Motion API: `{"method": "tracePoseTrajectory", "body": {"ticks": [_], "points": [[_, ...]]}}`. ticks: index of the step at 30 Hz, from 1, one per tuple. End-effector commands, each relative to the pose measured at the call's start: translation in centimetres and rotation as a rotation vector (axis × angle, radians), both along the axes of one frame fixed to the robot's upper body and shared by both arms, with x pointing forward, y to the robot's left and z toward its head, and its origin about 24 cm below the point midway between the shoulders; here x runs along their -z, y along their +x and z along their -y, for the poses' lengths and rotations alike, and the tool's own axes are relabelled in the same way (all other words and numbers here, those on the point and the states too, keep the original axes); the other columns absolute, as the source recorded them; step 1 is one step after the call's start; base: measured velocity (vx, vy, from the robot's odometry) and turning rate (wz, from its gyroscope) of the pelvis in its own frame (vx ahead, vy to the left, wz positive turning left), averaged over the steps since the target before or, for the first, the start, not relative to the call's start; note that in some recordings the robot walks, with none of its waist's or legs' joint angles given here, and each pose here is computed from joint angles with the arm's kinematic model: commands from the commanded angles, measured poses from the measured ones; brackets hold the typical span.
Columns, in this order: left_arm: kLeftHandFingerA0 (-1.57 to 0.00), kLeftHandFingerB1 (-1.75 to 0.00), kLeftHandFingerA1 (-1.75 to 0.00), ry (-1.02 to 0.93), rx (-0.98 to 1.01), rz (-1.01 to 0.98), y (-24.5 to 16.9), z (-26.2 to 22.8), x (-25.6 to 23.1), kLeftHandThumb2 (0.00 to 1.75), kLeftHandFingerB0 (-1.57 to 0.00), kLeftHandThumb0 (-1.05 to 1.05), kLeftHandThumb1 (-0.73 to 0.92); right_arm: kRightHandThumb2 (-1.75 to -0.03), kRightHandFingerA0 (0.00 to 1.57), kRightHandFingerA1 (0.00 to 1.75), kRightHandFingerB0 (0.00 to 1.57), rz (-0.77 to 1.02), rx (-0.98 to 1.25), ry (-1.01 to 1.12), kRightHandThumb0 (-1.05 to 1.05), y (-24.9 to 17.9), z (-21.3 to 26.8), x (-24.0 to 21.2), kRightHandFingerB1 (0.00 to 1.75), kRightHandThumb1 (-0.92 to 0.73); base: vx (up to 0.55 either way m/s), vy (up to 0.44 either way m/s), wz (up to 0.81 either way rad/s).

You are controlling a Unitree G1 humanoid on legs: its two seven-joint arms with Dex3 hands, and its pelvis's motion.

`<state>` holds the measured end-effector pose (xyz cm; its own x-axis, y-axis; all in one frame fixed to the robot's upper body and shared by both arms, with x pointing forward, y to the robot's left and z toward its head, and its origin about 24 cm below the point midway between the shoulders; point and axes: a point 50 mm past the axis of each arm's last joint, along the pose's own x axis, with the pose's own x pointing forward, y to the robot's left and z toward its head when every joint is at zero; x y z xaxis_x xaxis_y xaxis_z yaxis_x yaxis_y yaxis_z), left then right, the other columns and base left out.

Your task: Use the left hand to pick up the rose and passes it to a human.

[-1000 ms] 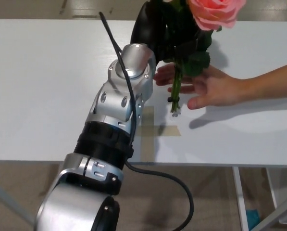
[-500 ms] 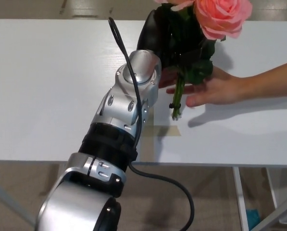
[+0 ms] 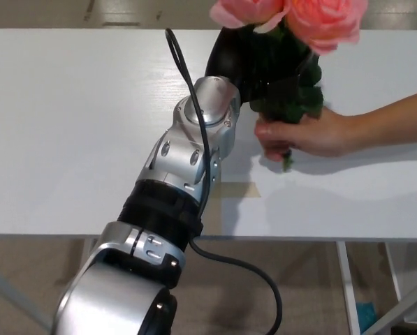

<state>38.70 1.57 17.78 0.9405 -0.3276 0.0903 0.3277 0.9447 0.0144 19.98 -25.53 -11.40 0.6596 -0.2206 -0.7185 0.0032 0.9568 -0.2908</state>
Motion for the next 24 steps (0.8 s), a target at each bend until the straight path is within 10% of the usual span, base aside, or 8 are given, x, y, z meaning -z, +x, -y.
{"method": "tracePoseTrajectory", "body": {"ticks": [1,10,11,24], "points": [[-0.95,-1.11,-1.36,-0.247,0.306,-0.045,-5.4,11.1,-1.5,0.78,-0.85,-0.19,0.76,-0.64,0.64,0.43,0.51,-0.009,0.02,0.026,-0.57,-0.3,-0.1,0.2,0.36,-0.77,0.0,0.0,0.0],[-1.03,-0.8,-1.17,-0.25,0.357,-0.038,-5.2,10.9,-1.5,0.69,-0.92,-0.2,0.81,-0.64,0.65,0.43,0.52,-0.001,0.025,0.028,-0.57,-0.1,0.0,0.0,0.36,-0.77,0.0,0.0,0.0],[0.0,0.0,0.0,-0.188,0.411,-0.034,-5.0,10.6,-1.5,0.55,0.0,-0.76,0.48,-0.64,0.65,0.44,0.52,0.0,0.02,0.023,-0.57,0.1,0.0,0.0,0.36,-0.77,0.0,0.0,0.0],[0.0,0.0,0.0,0.192,0.565,-0.016,-3.4,8.0,-1.0,0.58,0.0,-0.87,0.48,-0.64,0.66,0.44,0.52,0.007,0.034,0.031,-0.57,0.5,-0.1,-0.2,0.36,-0.77,0.0,0.0,0.0]]}}
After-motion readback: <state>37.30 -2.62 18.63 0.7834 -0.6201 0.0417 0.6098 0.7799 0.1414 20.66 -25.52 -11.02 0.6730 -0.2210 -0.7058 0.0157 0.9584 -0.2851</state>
